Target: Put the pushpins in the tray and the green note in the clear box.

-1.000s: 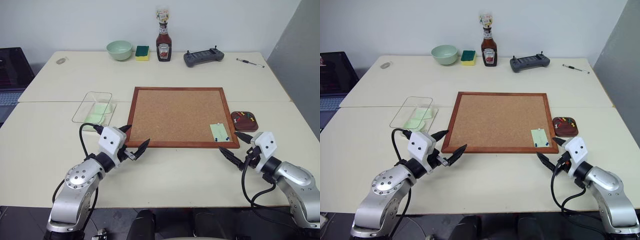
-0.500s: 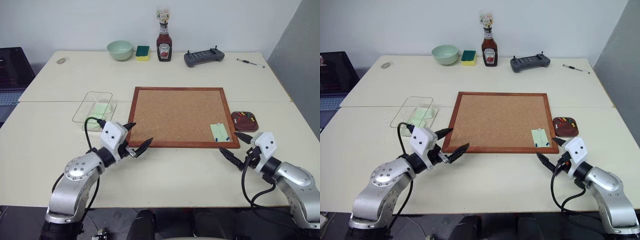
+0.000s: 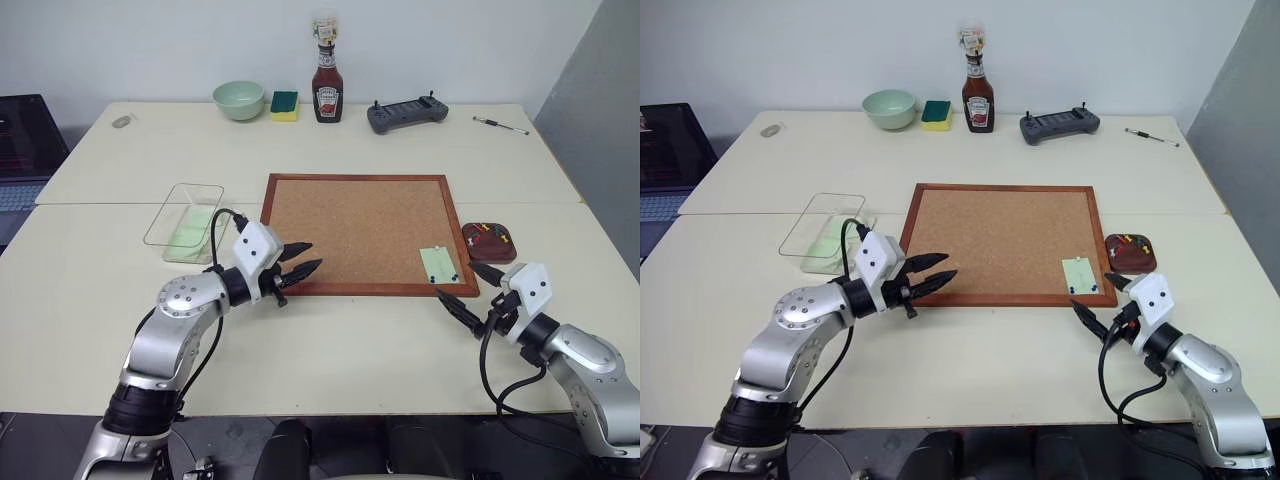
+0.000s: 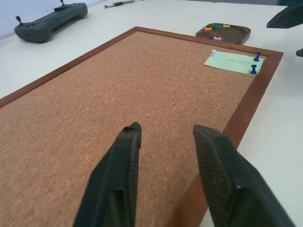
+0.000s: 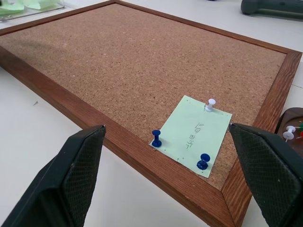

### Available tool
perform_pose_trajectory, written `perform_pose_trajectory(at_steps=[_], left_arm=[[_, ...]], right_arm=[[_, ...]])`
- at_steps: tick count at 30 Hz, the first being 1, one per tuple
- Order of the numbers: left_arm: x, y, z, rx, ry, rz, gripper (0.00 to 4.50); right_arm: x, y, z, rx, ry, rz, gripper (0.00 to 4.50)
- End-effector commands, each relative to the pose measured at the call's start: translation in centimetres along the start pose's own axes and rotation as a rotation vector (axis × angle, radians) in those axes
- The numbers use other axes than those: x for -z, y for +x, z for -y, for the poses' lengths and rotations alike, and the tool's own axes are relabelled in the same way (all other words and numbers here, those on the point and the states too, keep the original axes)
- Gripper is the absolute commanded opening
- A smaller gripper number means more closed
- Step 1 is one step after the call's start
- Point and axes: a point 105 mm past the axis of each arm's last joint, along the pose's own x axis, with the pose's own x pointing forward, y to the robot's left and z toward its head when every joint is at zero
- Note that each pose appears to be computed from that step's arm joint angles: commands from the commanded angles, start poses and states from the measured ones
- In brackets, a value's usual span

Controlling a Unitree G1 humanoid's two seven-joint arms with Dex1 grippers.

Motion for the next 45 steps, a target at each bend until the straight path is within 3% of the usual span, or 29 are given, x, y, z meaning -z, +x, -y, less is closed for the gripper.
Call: perform_pose_trajectory(at_steps=[1, 6, 20, 30, 45], left_arm=[[-0.5, 1.5, 0.4, 0.045, 0.06, 0.027, 0.89], [-0.6, 3.6, 0.8, 0.094, 0.08, 0.029, 0.03], [0.3, 7.9, 2.9, 0.227, 0.06, -0.013, 0.03], [3.1, 9.2, 3.3, 0.265, 0.046, -0.102, 0.03], [3.7, 10.0, 4.6, 0.308, 0.029, -0.107, 0.03]], right_arm=[[-1.7, 0.0, -0.1, 0.001, -0.04, 0.062, 4.39], [-1.8, 0.2, -0.3, -0.001, -0.04, 0.066, 4.39], [-2.5, 0.4, -0.9, -0.024, -0.024, 0.072, 4.39], [-2.7, 1.0, -0.3, -0.004, 0.016, 0.037, 4.39], [-2.4, 7.2, 4.4, 0.081, -0.027, -0.108, 4.39]])
